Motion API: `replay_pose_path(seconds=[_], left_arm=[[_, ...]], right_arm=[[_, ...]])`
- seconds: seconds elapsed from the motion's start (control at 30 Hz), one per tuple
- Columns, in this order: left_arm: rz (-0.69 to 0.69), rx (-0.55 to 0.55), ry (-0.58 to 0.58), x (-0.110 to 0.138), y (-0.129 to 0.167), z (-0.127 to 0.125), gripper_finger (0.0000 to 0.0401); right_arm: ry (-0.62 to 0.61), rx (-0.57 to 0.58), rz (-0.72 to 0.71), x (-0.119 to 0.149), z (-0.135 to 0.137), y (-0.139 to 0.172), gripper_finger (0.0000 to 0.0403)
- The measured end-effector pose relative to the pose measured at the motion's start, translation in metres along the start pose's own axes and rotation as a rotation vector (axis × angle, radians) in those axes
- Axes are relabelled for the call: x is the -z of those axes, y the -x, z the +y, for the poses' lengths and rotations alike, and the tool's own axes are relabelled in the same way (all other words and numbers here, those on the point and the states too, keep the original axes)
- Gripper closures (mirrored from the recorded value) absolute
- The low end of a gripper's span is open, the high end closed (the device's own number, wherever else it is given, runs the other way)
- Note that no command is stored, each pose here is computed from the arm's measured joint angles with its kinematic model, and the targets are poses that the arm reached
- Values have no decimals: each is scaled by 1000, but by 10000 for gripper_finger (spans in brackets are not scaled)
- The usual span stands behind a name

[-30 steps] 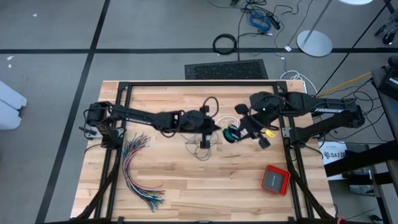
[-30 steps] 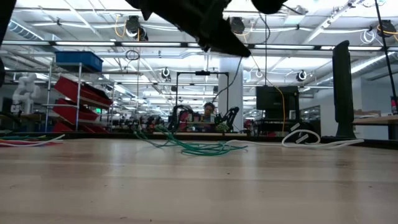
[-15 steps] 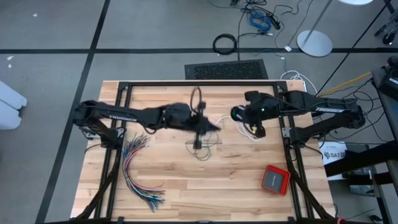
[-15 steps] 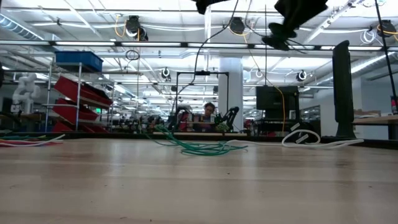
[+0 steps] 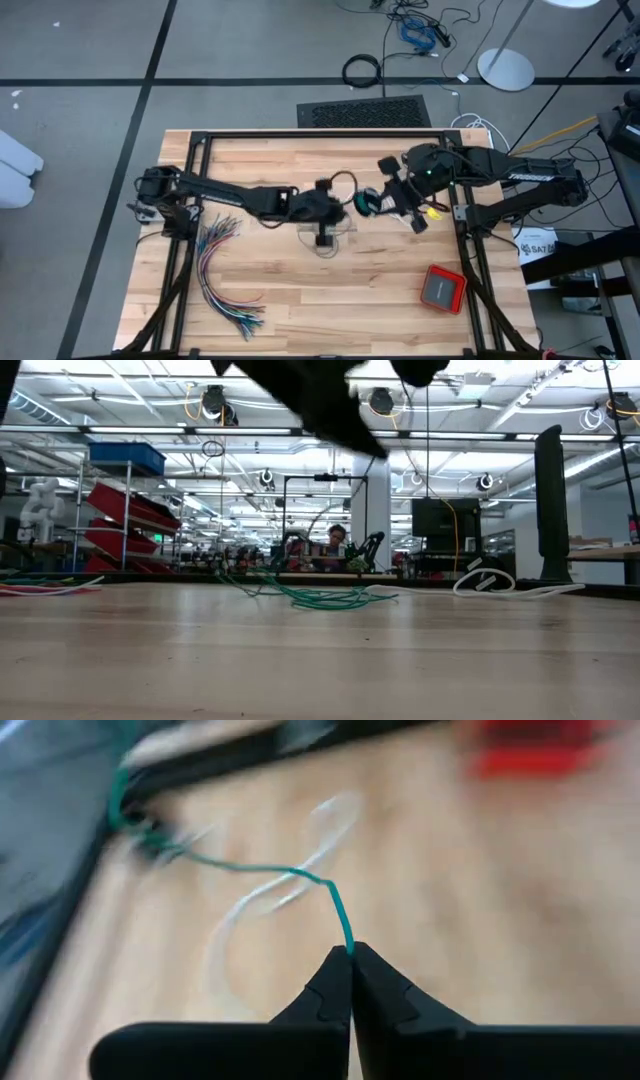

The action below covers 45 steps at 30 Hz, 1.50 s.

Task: Coil cords
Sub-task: Uncoil the green wire from the spool

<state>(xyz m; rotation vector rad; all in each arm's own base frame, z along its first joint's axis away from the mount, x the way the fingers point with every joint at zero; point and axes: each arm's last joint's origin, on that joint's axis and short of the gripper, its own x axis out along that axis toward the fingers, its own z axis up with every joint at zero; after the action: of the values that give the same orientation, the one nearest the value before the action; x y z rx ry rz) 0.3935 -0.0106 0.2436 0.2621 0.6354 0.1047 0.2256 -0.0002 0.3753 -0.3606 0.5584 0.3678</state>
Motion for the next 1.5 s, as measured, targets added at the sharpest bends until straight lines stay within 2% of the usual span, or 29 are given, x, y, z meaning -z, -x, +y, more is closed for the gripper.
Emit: replay_pose_path(seconds=[0.1, 0.2, 0.33, 0.43, 0.6, 0.7, 0.8, 0.93, 1.03, 1.17, 1.37, 1.5], left_arm=[[94, -102, 52, 14, -12, 18, 396], [153, -138, 106, 26, -21, 34, 395], [163, -76, 132, 33, -26, 45, 382], [152, -22, 117, 32, -26, 43, 338], [123, 26, 106, 27, -24, 35, 233], [52, 35, 103, 17, -18, 30, 178], [-64, 27, 107, 2, -10, 28, 149], [-206, 0, 99, -16, 0, 27, 142], [-253, -26, 75, -23, 5, 23, 141], [-325, 7, 66, -30, 7, 17, 141], [-368, 35, 71, -33, 7, 10, 152], [-370, 32, 88, -33, 7, 11, 178]], right_arm=[[-4, -88, -28, -2, 7, -1, 325], [-8, -141, -17, -3, 15, -2, 325], [-25, -141, 28, -2, 21, -3, 325], [-33, -114, 75, 1, 23, -2, 325], [-35, -104, 81, 2, 23, 1, 325], [-25, -79, 87, 2, 23, 3, 325], [-17, -79, 87, 2, 23, 4, 325], [-14, -77, 82, 2, 23, 4, 325], [-13, -76, 81, 2, 23, 4, 325], [-13, -76, 80, 2, 23, 4, 325], [-2, -65, 55, -1, 22, 4, 325], [-2, -65, 54, -1, 22, 4, 325]])
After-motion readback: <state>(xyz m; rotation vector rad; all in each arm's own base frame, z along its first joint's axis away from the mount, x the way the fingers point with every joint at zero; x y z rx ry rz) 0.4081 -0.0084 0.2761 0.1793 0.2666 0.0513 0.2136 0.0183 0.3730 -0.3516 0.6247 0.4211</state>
